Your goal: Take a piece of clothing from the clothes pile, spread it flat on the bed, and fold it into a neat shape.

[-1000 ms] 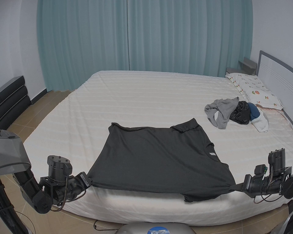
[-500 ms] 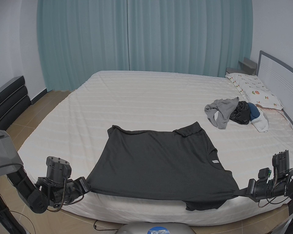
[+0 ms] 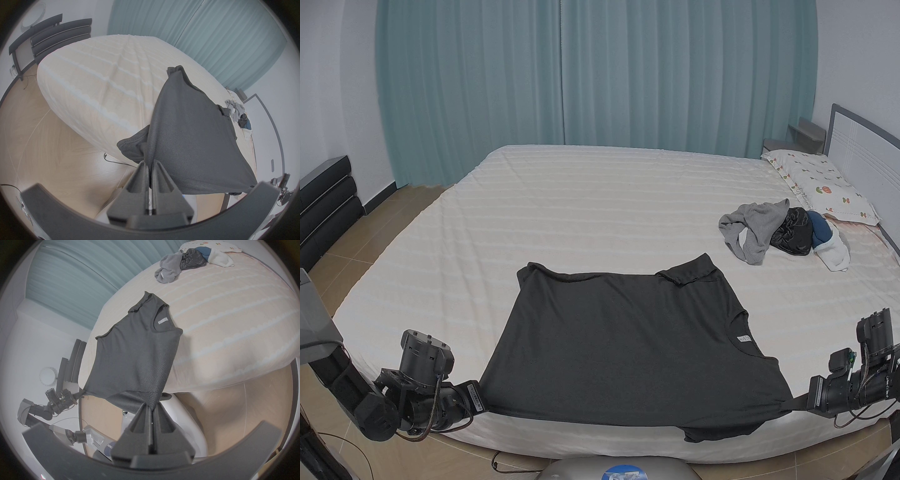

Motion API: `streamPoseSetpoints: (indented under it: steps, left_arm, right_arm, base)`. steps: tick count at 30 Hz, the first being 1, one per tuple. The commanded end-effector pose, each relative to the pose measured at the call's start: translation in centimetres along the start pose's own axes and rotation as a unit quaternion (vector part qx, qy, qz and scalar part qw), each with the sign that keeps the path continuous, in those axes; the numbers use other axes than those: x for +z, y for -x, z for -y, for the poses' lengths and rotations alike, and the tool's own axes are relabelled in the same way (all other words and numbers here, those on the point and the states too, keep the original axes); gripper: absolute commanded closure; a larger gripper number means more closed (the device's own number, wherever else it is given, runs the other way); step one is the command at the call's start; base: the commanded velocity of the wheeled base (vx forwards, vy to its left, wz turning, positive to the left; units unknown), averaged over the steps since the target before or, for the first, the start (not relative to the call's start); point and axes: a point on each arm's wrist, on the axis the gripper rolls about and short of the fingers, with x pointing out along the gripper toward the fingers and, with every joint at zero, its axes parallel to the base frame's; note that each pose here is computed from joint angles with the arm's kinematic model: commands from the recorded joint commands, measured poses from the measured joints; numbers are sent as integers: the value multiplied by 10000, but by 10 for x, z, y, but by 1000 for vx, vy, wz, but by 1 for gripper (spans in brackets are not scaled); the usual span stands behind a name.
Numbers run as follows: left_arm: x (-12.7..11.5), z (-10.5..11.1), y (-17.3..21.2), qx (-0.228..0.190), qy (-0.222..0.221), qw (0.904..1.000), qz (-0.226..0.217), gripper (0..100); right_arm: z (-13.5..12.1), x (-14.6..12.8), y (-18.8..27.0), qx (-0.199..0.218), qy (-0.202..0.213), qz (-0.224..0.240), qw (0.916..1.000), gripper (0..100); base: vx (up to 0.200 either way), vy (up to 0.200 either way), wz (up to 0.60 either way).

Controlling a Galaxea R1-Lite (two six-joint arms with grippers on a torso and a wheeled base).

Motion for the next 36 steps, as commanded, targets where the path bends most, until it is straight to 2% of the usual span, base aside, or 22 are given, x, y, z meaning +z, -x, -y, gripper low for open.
streamPoseSetpoints:
  steps: [1,3,4,7,20,30,36]
  left_arm:
    - [-3,2,-1,2,-53,10000,-67,0]
    - [-2,2,-1,-9,-53,10000,-67,0]
    - [-2,2,-1,-9,-53,10000,-67,0]
    - [-3,3,-1,-22,-64,10000,-67,0]
    - [11,12,0,-333,78,9993,130,0]
    - [22,13,-2,-355,485,9978,266,0]
    - [24,10,-1,-477,544,9973,148,0]
  right_arm:
    - [6,-3,-10,-134,15,-305,9994,100]
    - [8,-3,-15,-185,47,-416,9990,100]
    - [9,-4,-17,-207,57,-479,9986,0]
    - [10,-2,-21,-217,60,-543,9983,0]
    - [9,7,-23,-148,79,-205,9996,0]
    - [12,13,-25,-101,81,31,9999,0]
    - [11,13,-25,-80,101,39,9999,0]
  base:
    - [0,0,0]
    - [0,0,0]
    - [0,0,0]
    - [0,0,0]
    - [0,0,0]
    - [0,0,0]
    - [0,200,0]
